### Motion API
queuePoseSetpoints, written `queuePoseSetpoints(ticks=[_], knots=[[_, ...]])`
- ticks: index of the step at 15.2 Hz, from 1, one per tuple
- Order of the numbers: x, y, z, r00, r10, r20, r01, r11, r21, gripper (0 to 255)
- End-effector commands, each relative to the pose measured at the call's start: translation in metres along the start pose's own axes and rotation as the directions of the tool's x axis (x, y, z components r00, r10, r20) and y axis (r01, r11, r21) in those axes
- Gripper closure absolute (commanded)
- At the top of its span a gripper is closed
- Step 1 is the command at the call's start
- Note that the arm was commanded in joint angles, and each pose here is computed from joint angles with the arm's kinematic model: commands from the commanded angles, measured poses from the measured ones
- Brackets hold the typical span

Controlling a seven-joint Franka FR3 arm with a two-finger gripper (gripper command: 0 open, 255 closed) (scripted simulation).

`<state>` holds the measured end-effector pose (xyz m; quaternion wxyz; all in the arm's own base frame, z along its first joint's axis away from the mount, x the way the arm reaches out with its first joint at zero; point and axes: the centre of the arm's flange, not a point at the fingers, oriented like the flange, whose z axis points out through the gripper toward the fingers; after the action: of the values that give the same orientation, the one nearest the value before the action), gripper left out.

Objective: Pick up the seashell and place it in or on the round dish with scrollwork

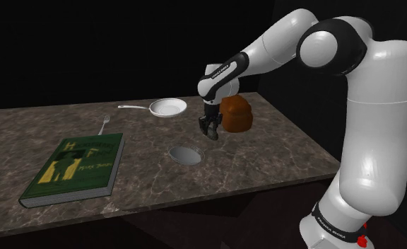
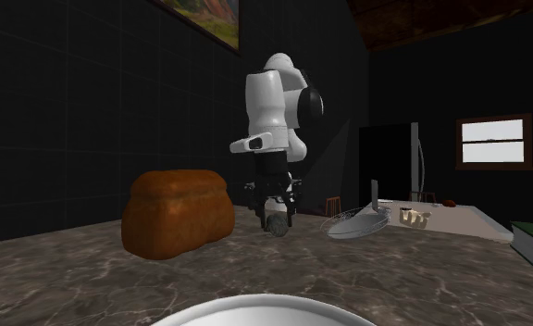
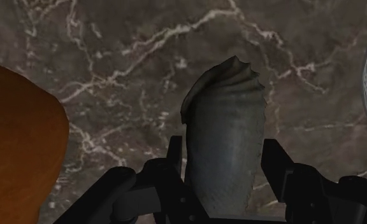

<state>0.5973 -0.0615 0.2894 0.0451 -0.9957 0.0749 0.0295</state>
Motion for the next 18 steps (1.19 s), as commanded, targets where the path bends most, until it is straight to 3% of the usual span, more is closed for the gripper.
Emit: queuePoseSetpoints(ticks=[1, 18], knots=[[-0.001, -0.001, -0.011, 1.0, 0.0, 0.0, 0.0, 1.0, 0.0, 255], [-0.011, -0.021, -0.093, 1.0, 0.0, 0.0, 0.0, 1.0, 0.0, 255]])
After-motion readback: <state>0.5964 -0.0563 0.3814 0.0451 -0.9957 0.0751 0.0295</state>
